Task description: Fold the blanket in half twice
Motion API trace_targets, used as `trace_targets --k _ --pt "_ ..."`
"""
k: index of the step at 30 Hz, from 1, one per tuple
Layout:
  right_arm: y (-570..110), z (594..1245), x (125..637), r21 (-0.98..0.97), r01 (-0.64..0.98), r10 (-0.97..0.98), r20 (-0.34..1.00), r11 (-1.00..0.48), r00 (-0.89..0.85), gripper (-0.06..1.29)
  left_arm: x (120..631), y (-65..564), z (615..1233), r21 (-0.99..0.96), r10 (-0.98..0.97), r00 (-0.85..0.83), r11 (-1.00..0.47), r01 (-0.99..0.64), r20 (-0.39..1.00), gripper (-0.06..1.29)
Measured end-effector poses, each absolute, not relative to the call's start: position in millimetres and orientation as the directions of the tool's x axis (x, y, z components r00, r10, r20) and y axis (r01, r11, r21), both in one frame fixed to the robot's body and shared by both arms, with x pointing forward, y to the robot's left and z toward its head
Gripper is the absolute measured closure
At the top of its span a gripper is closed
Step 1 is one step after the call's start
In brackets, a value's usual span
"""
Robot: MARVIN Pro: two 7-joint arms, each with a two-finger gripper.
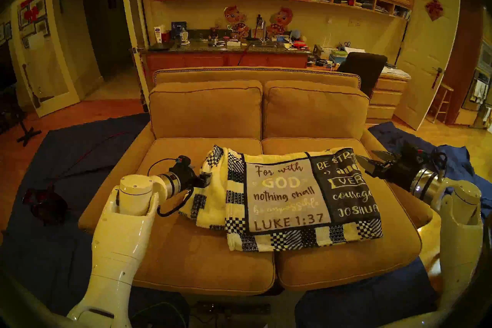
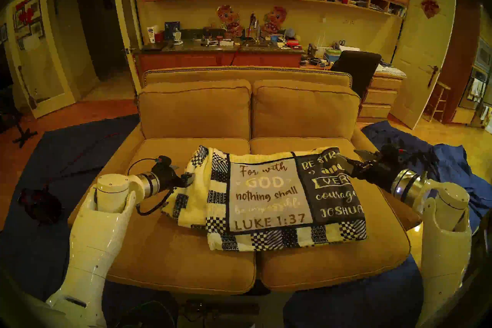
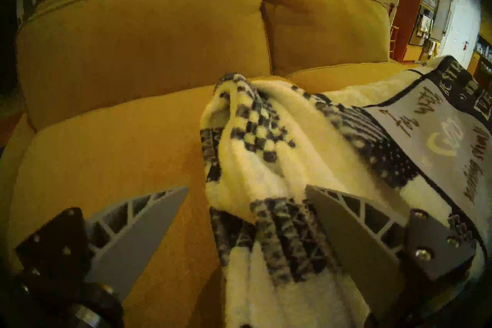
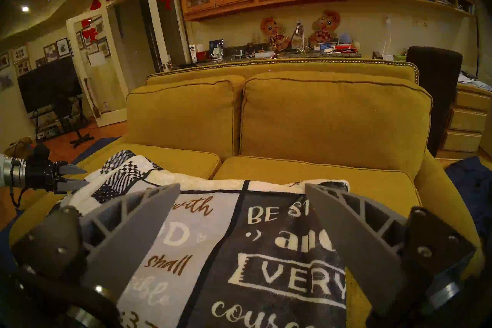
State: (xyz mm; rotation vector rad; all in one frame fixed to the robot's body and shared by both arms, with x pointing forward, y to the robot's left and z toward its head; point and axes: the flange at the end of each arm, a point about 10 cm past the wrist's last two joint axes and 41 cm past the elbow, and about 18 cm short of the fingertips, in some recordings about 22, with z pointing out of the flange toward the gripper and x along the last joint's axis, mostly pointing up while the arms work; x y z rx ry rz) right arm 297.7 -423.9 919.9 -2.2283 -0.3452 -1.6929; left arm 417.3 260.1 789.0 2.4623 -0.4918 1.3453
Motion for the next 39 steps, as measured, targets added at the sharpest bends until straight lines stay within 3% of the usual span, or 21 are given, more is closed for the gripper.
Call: trace_targets --k 17,39 --pt "-424 921 298 -0.104 0.383 0.001 0.964 -0.918 0.265 0.02 444 297 759 0.329 0.049 0.59 -0.865 -0.378 0.806 0.05" --pt "-424 921 298 -0.103 0.385 0.002 0.965 -0.917 0.263 0.02 456 278 740 0.378 0.036 0.628 -0.825 -0.42 0.777 0.05"
